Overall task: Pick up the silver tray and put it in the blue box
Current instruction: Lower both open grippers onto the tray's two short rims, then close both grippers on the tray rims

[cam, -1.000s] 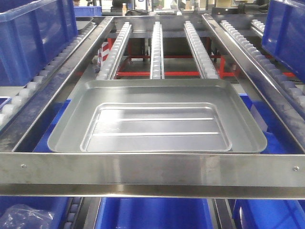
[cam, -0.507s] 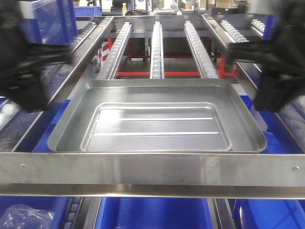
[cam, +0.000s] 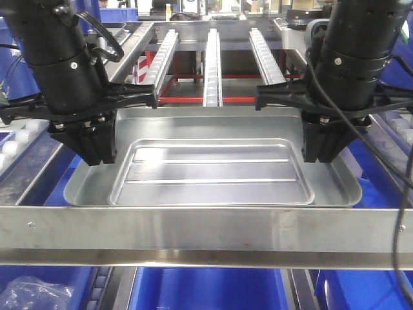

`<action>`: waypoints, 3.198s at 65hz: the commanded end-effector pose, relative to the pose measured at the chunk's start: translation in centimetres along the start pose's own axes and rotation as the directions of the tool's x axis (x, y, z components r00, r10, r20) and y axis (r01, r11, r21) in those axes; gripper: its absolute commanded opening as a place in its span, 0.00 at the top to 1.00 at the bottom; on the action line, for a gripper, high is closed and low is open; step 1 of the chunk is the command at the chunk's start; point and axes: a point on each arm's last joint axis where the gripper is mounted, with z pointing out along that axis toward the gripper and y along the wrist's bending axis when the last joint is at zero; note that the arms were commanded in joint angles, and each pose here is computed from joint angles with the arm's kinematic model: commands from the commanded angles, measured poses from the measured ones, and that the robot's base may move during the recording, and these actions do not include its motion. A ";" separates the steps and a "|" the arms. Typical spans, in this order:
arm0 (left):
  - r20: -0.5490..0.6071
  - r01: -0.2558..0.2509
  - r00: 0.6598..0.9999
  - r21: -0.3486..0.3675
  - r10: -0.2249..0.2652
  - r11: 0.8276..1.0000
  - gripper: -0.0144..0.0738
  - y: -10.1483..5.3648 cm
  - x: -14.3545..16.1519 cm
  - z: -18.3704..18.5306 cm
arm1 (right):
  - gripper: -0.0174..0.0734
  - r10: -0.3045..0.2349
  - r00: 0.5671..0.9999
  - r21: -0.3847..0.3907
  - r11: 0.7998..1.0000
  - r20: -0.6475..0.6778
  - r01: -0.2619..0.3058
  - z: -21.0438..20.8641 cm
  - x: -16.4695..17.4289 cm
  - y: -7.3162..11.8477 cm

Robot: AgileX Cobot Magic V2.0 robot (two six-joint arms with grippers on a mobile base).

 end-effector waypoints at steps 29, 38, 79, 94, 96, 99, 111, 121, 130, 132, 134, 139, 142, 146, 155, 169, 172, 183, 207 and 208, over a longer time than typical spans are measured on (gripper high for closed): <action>0.099 0.005 0.995 0.065 -0.011 0.998 0.84 -0.9 -1.3 -2.2 | 0.74 -0.061 0.995 -0.017 0.998 0.083 0.062 -1.3 -2.7 1.0; 0.145 -0.037 0.989 0.081 0.025 0.996 0.84 -1.6 -1.4 -2.4 | 0.74 -0.051 0.996 -0.024 0.998 0.077 0.053 -1.2 -2.7 1.1; 0.095 -0.042 0.995 0.011 0.041 0.999 0.84 -2.9 -1.4 -0.9 | 0.74 -0.042 0.997 -0.030 0.999 0.069 0.044 -0.9 -2.6 1.2; 0.093 -0.055 0.994 -0.006 0.056 0.998 0.84 -2.8 -1.4 -0.9 | 0.74 -0.042 0.996 -0.037 0.998 0.079 0.045 -0.9 -2.7 1.3; 0.095 -0.058 0.994 -0.009 0.059 0.998 0.84 -2.7 -1.4 -0.9 | 0.74 -0.042 0.996 -0.038 0.998 0.080 0.045 -0.9 -2.7 1.3; 0.097 -0.062 0.993 -0.012 0.062 0.998 0.84 -2.7 -1.4 -0.9 | 0.74 -0.041 0.996 -0.038 0.998 0.081 0.045 -0.9 -2.7 1.3; 0.095 -0.059 0.994 -0.009 0.060 0.998 0.74 -2.7 -1.4 -0.9 | 0.74 -0.041 0.996 -0.039 0.998 0.081 0.045 -0.9 -2.7 1.3; 0.089 -0.046 0.995 0.001 0.046 0.999 0.53 -2.8 -1.3 -0.9 | 0.52 -0.042 0.996 -0.038 0.998 0.080 0.045 -0.9 -2.7 1.3; 0.090 -0.048 0.995 0.001 0.048 0.999 0.54 -2.8 -1.3 -0.8 | 0.36 -0.041 0.995 -0.046 0.998 0.092 0.045 -0.9 -2.8 1.4; 0.090 -0.049 0.995 0.002 0.048 0.999 0.54 -2.9 -1.3 -0.6 | 0.36 -0.041 0.995 -0.049 0.998 0.096 0.046 -0.9 -2.9 1.4; 0.091 -0.049 0.995 0.003 0.049 0.999 0.54 -2.9 -1.4 -0.5 | 0.36 -0.041 0.994 -0.050 0.998 0.098 0.046 -0.9 -2.9 1.4; 0.081 -0.051 0.995 -0.001 0.051 0.999 0.54 -2.9 -1.3 0.1 | 0.36 -0.041 0.995 -0.049 0.998 0.096 0.046 -0.9 -2.9 1.4; 0.073 -0.048 0.996 -0.002 0.048 0.999 0.54 -2.9 -1.2 0.4 | 0.36 -0.041 0.995 -0.048 0.998 0.095 0.046 -0.9 -2.8 1.4; 0.071 -0.047 0.996 -0.002 0.047 0.999 0.54 -2.9 -1.2 0.4 | 0.36 -0.041 0.994 -0.050 0.998 0.097 0.046 -0.9 -2.9 1.4; 0.080 -0.047 0.996 -0.002 0.047 0.999 0.54 -2.8 -1.3 0.5 | 0.36 -0.043 0.995 -0.046 0.998 0.088 0.047 -0.3 -2.8 1.5; 0.089 -0.036 0.995 0.003 0.035 0.999 0.54 -2.5 -1.6 0.6 | 0.36 -0.048 0.997 -0.031 0.998 0.055 0.050 1.2 -2.5 1.6; 0.090 -0.034 0.995 0.006 0.034 0.999 0.54 -2.6 -1.6 0.7 | 0.36 -0.048 0.997 -0.031 0.998 0.053 0.049 1.4 -2.5 1.6; 0.063 -0.032 0.997 -0.004 0.032 0.999 0.54 -2.5 -1.4 1.6 | 0.36 -0.038 0.999 -0.032 0.999 0.035 0.039 1.9 -2.3 1.6; 0.033 -0.029 0.999 -0.022 0.029 0.999 0.54 -2.4 -1.1 2.0 | 0.36 -0.036 0.999 -0.037 0.999 0.040 0.037 1.9 -2.4 1.7; 0.033 -0.029 0.999 -0.022 0.029 0.999 0.54 -2.4 -1.1 2.0 | 0.36 -0.036 0.999 -0.037 0.999 0.040 0.037 1.9 -2.4 1.7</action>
